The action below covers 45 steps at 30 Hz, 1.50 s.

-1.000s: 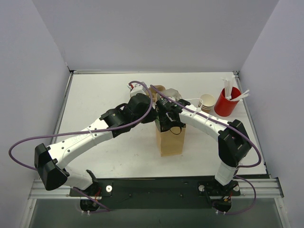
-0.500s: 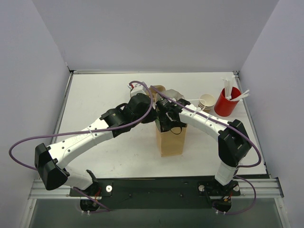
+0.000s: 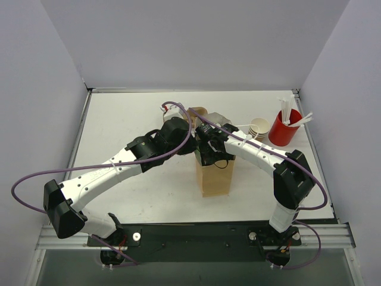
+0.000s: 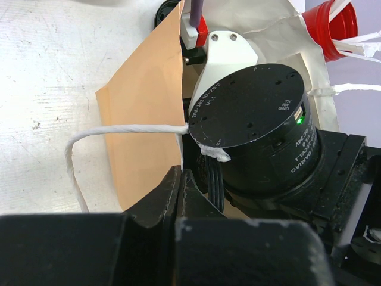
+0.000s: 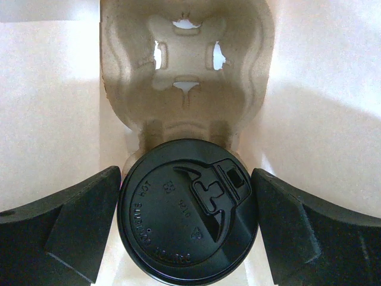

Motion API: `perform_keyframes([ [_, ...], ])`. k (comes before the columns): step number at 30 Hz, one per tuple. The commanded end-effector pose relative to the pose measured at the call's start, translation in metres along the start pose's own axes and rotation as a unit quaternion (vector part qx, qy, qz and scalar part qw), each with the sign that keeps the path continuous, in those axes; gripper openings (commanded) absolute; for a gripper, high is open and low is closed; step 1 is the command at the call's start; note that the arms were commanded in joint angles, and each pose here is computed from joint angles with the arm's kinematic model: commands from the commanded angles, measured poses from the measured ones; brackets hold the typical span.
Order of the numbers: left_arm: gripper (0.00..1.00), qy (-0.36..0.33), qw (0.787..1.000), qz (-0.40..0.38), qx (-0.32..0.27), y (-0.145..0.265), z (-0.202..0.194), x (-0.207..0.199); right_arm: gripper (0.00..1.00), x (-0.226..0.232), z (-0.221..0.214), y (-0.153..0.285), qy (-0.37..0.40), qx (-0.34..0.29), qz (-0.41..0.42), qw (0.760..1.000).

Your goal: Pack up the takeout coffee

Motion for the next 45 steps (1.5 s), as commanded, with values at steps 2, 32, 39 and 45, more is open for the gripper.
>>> perform_keyframes([
  [2, 0.0, -0.006, 1.0, -0.01, 0.001, 0.001, 0.004, -0.007, 0.85, -0.011, -0.016, 0.01, 0.011, 0.047, -0.028, 0.998],
  [32, 0.0, -0.013, 1.0, 0.005, 0.013, -0.001, 0.003, -0.005, 0.88, -0.008, 0.003, 0.048, -0.002, 0.0, -0.001, 1.0],
  [39, 0.0, -0.014, 1.0, 0.005, 0.011, -0.001, 0.004, -0.006, 0.88, -0.008, 0.007, 0.057, -0.006, -0.012, 0.004, 1.0],
  [45, 0.0, -0.016, 1.0, 0.008, 0.015, -0.002, 0.003, -0.005, 0.88, -0.007, 0.009, 0.063, -0.007, -0.019, 0.011, 1.0],
])
Point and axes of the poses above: each gripper's point midway between its finger pads, its own y axis back along the fingers, its own x axis along the line the jaws close on, z = x × y, the point moved 6 cm from there along y, back along the fingers, and after that the axes turned 13 degrees about -y, right-handed, at the moved point
